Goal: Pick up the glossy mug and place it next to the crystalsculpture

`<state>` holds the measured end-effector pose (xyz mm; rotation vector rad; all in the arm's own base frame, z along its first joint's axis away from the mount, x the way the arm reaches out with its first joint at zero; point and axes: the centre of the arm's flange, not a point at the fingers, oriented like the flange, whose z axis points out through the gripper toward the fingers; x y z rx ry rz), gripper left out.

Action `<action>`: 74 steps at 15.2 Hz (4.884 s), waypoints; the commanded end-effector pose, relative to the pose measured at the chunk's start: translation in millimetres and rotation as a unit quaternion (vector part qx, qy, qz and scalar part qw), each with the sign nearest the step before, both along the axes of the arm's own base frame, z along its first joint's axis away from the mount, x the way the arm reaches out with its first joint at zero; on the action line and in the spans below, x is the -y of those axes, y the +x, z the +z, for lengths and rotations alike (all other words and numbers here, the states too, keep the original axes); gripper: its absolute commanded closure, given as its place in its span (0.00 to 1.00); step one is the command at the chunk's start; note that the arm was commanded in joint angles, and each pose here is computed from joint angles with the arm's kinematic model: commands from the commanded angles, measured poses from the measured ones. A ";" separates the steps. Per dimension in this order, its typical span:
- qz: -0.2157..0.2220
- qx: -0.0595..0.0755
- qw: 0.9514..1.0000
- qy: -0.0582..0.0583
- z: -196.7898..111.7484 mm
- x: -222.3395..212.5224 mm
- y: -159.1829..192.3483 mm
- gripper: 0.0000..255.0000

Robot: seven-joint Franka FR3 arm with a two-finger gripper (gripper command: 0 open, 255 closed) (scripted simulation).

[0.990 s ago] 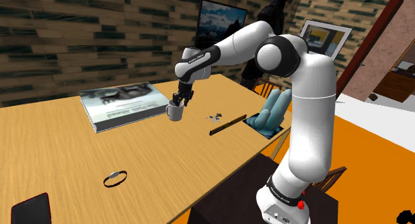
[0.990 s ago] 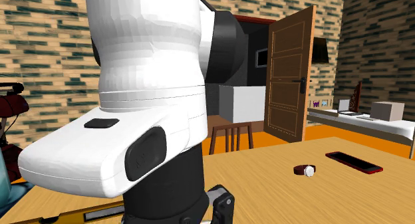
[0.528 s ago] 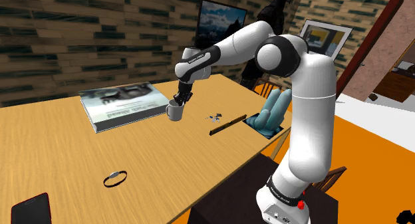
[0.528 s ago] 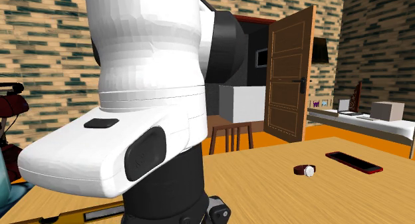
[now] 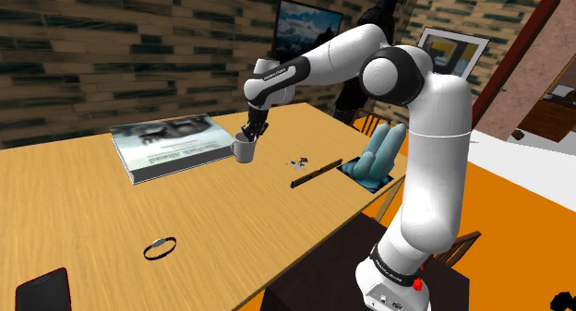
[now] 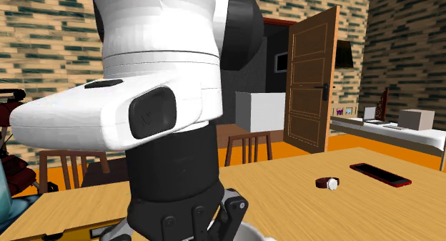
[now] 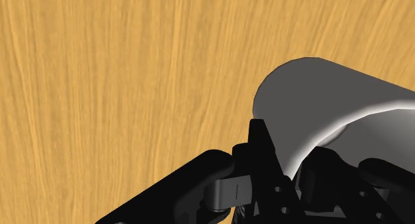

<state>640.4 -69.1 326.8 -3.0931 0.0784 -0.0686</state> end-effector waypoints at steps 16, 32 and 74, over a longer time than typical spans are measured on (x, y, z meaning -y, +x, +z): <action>0.000 0.000 1.000 0.000 89.4 -0.3 0.6 1.00; 0.000 0.000 1.000 0.000 173.9 -0.3 0.6 1.00; 0.000 0.000 1.000 0.000 344.4 101.4 -60.8 1.00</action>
